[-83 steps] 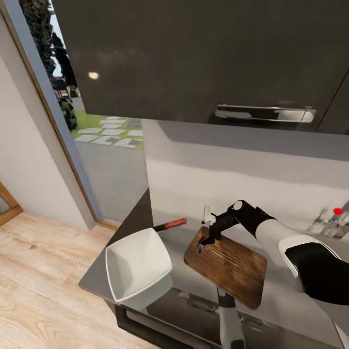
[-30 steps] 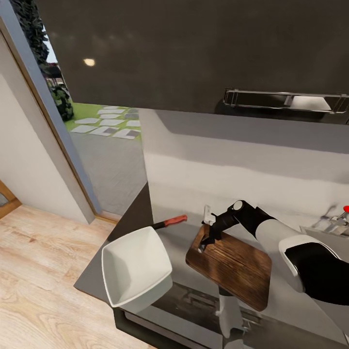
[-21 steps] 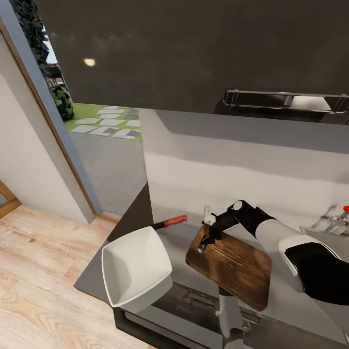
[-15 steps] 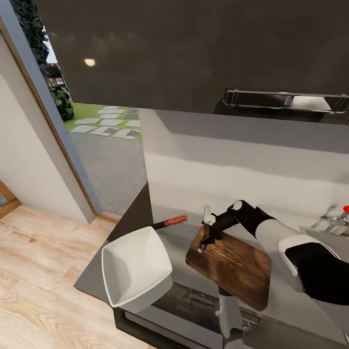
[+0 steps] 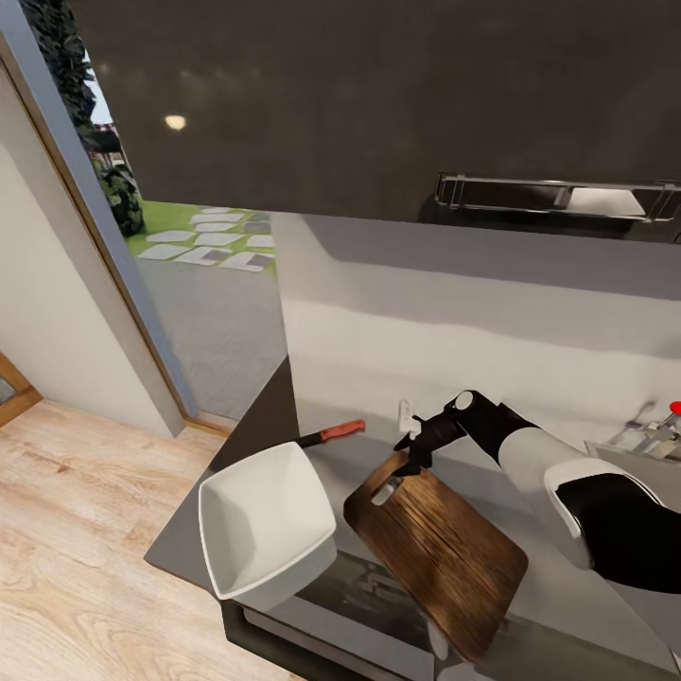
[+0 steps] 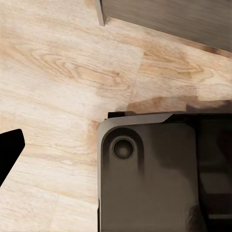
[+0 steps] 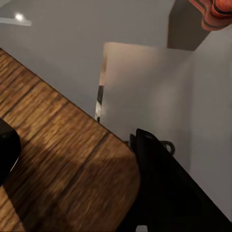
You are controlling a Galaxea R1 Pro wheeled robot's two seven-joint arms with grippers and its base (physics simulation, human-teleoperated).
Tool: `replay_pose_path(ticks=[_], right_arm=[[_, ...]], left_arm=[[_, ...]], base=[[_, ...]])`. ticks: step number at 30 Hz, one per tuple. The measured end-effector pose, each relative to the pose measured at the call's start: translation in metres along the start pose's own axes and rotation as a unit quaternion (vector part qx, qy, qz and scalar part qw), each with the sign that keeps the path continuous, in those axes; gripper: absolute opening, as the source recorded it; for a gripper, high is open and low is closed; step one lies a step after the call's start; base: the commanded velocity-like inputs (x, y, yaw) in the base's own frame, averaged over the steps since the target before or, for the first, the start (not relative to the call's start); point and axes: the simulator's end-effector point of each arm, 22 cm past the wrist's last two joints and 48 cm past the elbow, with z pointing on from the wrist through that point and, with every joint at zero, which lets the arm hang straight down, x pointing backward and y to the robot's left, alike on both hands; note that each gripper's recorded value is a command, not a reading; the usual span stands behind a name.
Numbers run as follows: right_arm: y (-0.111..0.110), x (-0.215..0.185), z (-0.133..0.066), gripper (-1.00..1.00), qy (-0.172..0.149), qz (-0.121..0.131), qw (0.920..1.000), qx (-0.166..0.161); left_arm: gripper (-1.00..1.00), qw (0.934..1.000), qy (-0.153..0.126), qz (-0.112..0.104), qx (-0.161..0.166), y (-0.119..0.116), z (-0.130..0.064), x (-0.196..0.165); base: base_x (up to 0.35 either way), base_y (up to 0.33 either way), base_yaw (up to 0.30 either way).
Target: In the kitchen, take the Vidalia onion out of the sink, dice it on the chopping board with the paring knife, put the diced onion into the bowl on the countertop, then place both the paring knife and the chopping board into the sink.
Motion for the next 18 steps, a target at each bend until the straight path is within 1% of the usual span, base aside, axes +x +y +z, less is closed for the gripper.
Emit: replay_pose_path(ticks=[7,10,18], right_arm=[[-0.0001,0.0006,-0.0005,-1.00,0.002,0.000,1.0000,0.000],[0.0003,0.0017,-0.0017,-1.00,0.007,-0.004,1.0000,0.000],[0.0015,0.0032,-0.0062,-1.00,0.019,-0.012,0.9997,-0.001]], left_arm=[[1.00,1.0000,0.000,0.000,0.000,0.0000,0.0001,-0.0004],[1.00,1.0000,-0.002,0.000,0.000,0.0000,0.0002,-0.0016],[1.00,1.0000,-0.008,0.000,0.000,-0.0002,0.0010,-0.0066]], base=[[0.000,0.000,0.000],[0.000,0.000,0.000],[-0.321,0.000,0.000]])
